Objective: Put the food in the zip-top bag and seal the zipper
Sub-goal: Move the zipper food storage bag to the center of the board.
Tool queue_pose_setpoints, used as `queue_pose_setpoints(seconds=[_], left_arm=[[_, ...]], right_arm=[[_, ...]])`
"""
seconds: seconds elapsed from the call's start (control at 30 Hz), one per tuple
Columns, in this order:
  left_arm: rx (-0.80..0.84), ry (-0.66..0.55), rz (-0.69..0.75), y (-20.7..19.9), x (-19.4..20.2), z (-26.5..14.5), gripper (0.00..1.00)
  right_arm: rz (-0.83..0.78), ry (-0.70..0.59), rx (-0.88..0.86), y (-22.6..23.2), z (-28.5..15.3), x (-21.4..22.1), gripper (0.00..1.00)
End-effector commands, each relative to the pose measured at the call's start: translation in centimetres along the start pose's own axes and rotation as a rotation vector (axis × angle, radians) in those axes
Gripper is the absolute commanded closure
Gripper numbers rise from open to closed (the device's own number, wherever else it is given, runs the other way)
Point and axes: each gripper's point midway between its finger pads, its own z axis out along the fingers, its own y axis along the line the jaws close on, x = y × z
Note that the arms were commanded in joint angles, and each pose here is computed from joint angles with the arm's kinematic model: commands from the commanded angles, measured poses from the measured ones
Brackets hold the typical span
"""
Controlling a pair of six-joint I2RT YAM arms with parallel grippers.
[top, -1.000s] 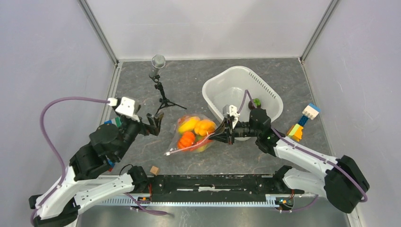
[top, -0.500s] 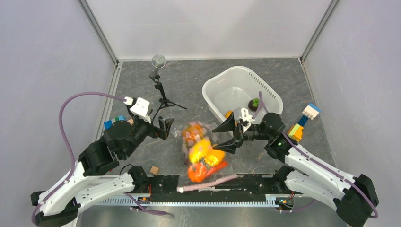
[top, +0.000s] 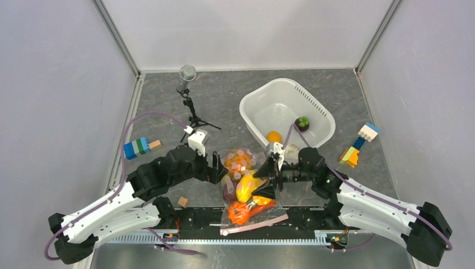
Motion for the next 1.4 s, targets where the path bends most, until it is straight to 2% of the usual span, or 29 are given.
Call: queue_pose_setpoints(seconds=[0.0, 0.2, 0.33, 0.43, 0.53, 0.7, 0.9, 1.13, 1.2, 1.37], left_arm=[[0.116, 0.118, -0.183, -2.2, 3.0, -0.4, 0.0], [0.107, 0.214, -0.269, -1.9, 6.2, -0.2, 0.0], [0.128, 0.303, -0.297, -2.4, 8.7, 0.7, 0.0], [0.133, 0.324, -0.296, -2.4, 9.8, 1.3, 0.0], [0.146, 0.34, -0.296, -2.4, 10.8, 2.0, 0.0], [0.241, 0.291, -0.325, -4.0, 10.4, 3.6, 0.01], [0.165, 0.138, -0.34, -2.9, 7.6, 6.2, 0.01], [0.053, 0.005, -0.275, -0.1, 3.7, 7.1, 0.0], [0.018, -0.026, -0.262, 1.1, 2.8, 7.2, 0.0], [-0.05, -0.016, -0.227, 2.9, 2.3, 7.7, 0.0]], right_arm=[[0.067, 0.035, 0.103, -0.3, -1.5, 2.8, 0.2], [0.083, 0.115, 0.309, -2.0, -5.0, 5.2, 0.15], [0.191, 0.128, 0.408, -2.9, -6.3, 7.9, 0.11], [0.296, 0.088, 0.424, -3.1, -6.1, 9.2, 0.1], [0.371, 0.044, 0.365, -2.8, -5.0, 10.6, 0.11], [0.396, 0.009, 0.243, -1.9, -3.3, 10.7, 0.11], [0.258, 0.109, 0.245, -3.5, -1.1, 8.3, 0.13], [0.137, 0.032, 0.324, -7.0, 1.8, 3.1, 0.12], [0.118, 0.049, 0.366, -8.5, 2.7, 2.4, 0.12], [0.078, 0.102, 0.622, -13.6, 2.1, 1.7, 0.1]])
